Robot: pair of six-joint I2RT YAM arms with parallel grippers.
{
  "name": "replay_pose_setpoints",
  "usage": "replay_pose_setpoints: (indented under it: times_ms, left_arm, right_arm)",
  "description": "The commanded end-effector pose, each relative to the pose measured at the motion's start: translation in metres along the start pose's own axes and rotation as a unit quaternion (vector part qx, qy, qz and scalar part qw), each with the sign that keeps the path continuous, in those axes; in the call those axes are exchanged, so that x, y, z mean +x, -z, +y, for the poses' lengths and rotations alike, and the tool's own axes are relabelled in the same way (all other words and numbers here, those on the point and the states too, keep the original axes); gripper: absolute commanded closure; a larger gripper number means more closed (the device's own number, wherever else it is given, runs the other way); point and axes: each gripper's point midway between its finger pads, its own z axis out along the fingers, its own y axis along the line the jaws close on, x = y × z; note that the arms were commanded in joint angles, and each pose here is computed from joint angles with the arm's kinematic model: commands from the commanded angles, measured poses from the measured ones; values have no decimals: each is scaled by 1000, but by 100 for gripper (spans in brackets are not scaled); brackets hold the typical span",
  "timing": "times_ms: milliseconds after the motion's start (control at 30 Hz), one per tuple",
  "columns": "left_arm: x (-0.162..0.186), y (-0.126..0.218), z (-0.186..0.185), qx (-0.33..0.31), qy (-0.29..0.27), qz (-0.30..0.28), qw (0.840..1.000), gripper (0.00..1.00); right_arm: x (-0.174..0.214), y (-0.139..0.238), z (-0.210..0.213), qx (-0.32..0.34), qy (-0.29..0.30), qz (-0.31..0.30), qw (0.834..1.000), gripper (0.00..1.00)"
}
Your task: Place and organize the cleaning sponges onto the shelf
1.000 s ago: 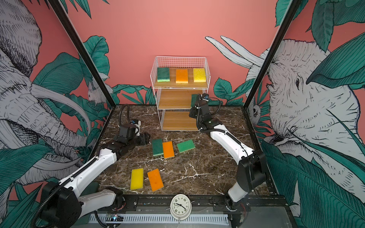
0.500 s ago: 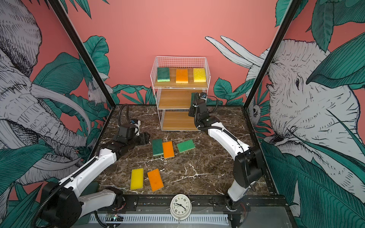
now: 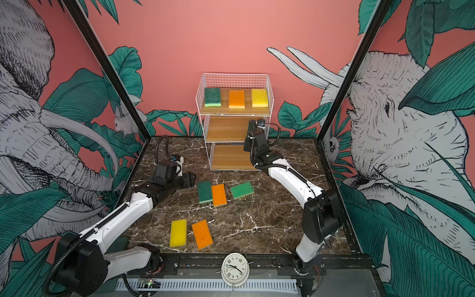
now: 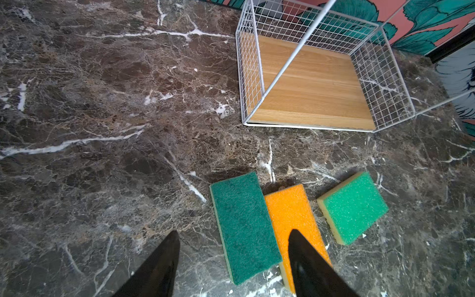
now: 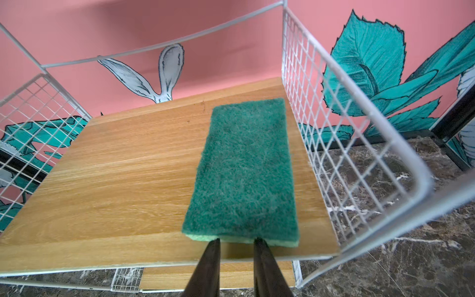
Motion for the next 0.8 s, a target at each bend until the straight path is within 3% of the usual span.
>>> replay_pose_setpoints:
  times_ms: [0, 767]
  left_arm:
    - [-1, -2, 0, 4, 7, -5, 1000, 32]
    - [2, -6, 2, 2, 12, 0, 1000, 32]
  right_arm:
    - [-14, 2, 4, 4, 11, -23, 1000, 75]
    - [-22, -2, -4, 37, 41, -37, 998, 74]
